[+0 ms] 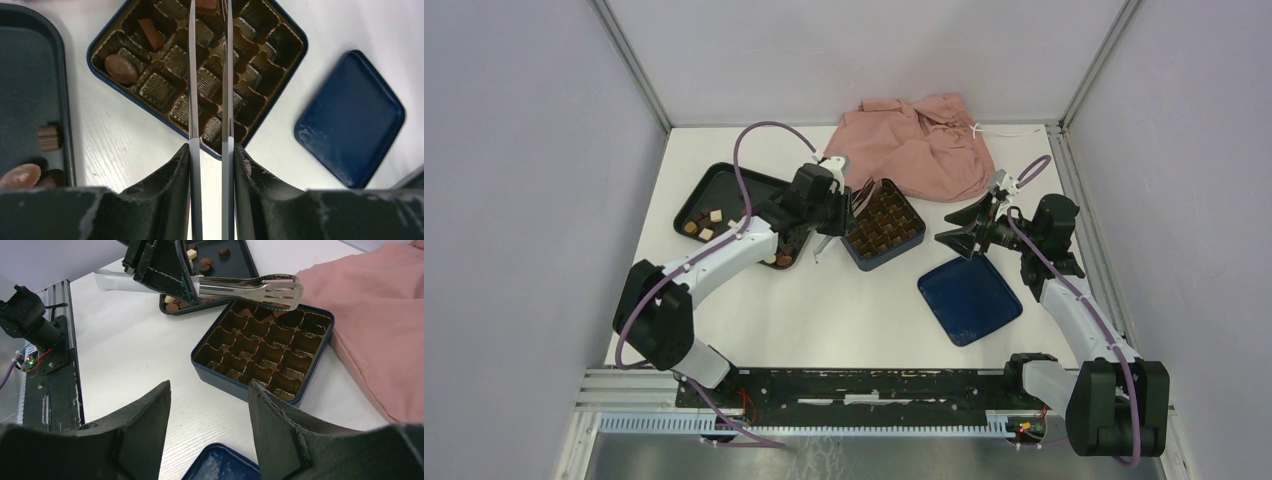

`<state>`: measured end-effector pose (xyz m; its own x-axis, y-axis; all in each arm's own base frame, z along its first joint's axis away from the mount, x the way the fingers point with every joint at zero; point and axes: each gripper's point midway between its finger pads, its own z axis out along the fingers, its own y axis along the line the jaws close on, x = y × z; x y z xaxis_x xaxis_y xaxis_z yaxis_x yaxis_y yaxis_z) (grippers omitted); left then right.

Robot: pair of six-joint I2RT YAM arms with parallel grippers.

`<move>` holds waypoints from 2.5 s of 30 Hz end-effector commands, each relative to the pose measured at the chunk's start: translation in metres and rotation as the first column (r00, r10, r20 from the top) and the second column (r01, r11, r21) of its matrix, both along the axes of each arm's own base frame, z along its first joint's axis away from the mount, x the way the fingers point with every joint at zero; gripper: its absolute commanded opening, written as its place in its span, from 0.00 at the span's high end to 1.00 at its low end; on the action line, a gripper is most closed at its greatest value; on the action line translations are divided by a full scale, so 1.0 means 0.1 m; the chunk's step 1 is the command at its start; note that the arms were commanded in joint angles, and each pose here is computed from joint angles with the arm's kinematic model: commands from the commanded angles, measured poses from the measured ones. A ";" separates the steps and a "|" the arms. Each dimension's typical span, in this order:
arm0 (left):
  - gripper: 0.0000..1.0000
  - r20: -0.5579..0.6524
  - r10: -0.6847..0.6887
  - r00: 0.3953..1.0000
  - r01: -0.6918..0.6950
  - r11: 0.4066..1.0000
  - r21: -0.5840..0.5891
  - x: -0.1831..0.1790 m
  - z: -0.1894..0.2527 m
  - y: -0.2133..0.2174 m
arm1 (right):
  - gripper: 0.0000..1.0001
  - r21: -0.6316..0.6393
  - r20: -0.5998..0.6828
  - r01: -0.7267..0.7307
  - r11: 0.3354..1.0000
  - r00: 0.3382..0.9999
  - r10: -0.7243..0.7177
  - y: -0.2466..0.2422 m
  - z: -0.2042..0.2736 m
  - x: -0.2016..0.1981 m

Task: Pack the chocolate
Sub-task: Place the fake chocolate in the packing box, then pick up the fake chocolate from the plate.

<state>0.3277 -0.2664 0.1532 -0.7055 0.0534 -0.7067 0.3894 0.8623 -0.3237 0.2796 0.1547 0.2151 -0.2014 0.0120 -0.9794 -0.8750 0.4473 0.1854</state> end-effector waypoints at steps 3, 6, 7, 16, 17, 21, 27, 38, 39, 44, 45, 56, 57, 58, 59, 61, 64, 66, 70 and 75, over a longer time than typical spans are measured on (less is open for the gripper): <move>0.98 0.126 0.007 0.992 -0.024 0.991 0.133 0.31 0.11 0.01 | 0.37 -0.009 0.066 -0.003 1.000 0.998 0.003 0.00 0.17 0.06; 0.97 0.131 0.008 0.991 -0.029 0.987 0.156 0.35 0.07 0.00 | 0.36 -0.009 0.064 -0.005 1.000 0.998 0.005 0.01 0.16 0.05; 0.97 0.132 0.006 0.991 -0.027 0.987 0.161 0.35 0.06 -0.01 | 0.37 -0.009 0.064 -0.005 1.000 0.998 0.005 0.01 0.16 0.06; 0.90 0.123 0.003 0.992 -0.026 0.982 0.186 0.42 -0.02 -0.06 | 0.36 -0.010 0.065 -0.004 1.000 0.998 0.005 0.00 0.16 0.06; 0.86 0.120 0.006 0.993 -0.029 0.981 0.191 0.42 -0.04 -0.05 | 0.36 -0.010 0.065 -0.005 1.000 0.998 0.005 0.00 0.16 0.06; 0.75 0.108 0.010 0.994 -0.032 0.979 0.203 0.42 -0.09 -0.05 | 0.36 -0.010 0.068 -0.007 1.000 0.998 0.008 0.01 0.17 0.05; 0.65 0.099 0.017 0.995 -0.038 0.977 0.208 0.42 -0.11 -0.05 | 0.37 -0.010 0.073 -0.008 1.000 0.997 0.009 0.01 0.18 0.04; 0.58 0.100 0.026 0.995 -0.046 0.978 0.201 0.43 -0.05 -0.06 | 0.37 -0.010 0.078 -0.010 1.000 0.997 0.011 0.01 0.20 0.03; 0.58 0.102 0.027 0.994 -0.047 0.979 0.199 0.43 -0.04 -0.06 | 0.37 -0.010 0.079 -0.011 1.000 0.997 0.012 0.01 0.20 0.03; 0.59 0.118 0.034 0.992 -0.056 0.981 0.184 0.42 0.06 -0.06 | 0.37 -0.010 0.080 -0.010 1.000 0.997 0.011 0.01 0.20 0.03; 0.59 0.122 0.037 0.992 -0.058 0.982 0.178 0.42 0.09 -0.05 | 0.37 -0.010 0.079 -0.010 1.000 0.997 0.011 0.01 0.20 0.03; 0.60 0.178 0.041 0.983 -0.056 0.995 0.077 0.23 0.56 0.02 | 0.37 -0.012 0.087 -0.011 1.000 0.996 0.012 0.01 0.21 0.03; 0.60 0.180 0.044 0.983 -0.057 0.996 0.070 0.20 0.60 0.05 | 0.36 -0.012 0.088 -0.011 1.000 0.996 0.012 0.01 0.22 0.03; 0.60 0.179 0.049 0.983 -0.061 0.996 0.064 0.16 0.63 0.08 | 0.36 -0.012 0.087 -0.011 1.000 0.996 0.012 0.01 0.22 0.03; 0.59 0.175 0.055 0.983 -0.066 0.996 0.062 0.13 0.65 0.13 | 0.36 -0.012 0.088 -0.011 1.000 0.996 0.012 0.01 0.22 0.03; 0.57 0.166 0.071 0.984 -0.082 0.995 0.062 0.05 0.68 0.24 | 0.36 -0.012 0.087 -0.013 1.000 0.996 0.013 0.01 0.22 0.02; 0.57 0.122 0.108 0.987 -0.115 0.992 0.052 -0.05 0.65 0.48 | 0.37 -0.012 0.088 -0.013 1.000 0.996 0.014 0.01 0.22 0.02; 0.57 0.088 0.138 0.986 -0.143 0.988 0.054 -0.11 0.62 0.66 | 0.36 -0.012 0.090 -0.013 1.000 0.996 0.014 0.01 0.22 0.02; 0.57 0.008 0.220 0.975 -0.220 0.971 0.092 -0.26 0.51 1.10 | 0.37 -0.011 0.085 -0.013 1.000 0.996 0.014 0.01 0.21 0.02; 0.56 -0.055 0.308 0.950 -0.298 0.944 0.142 -0.43 0.40 1.51 | 0.36 -0.011 0.085 -0.013 1.000 0.996 0.014 0.01 0.21 0.02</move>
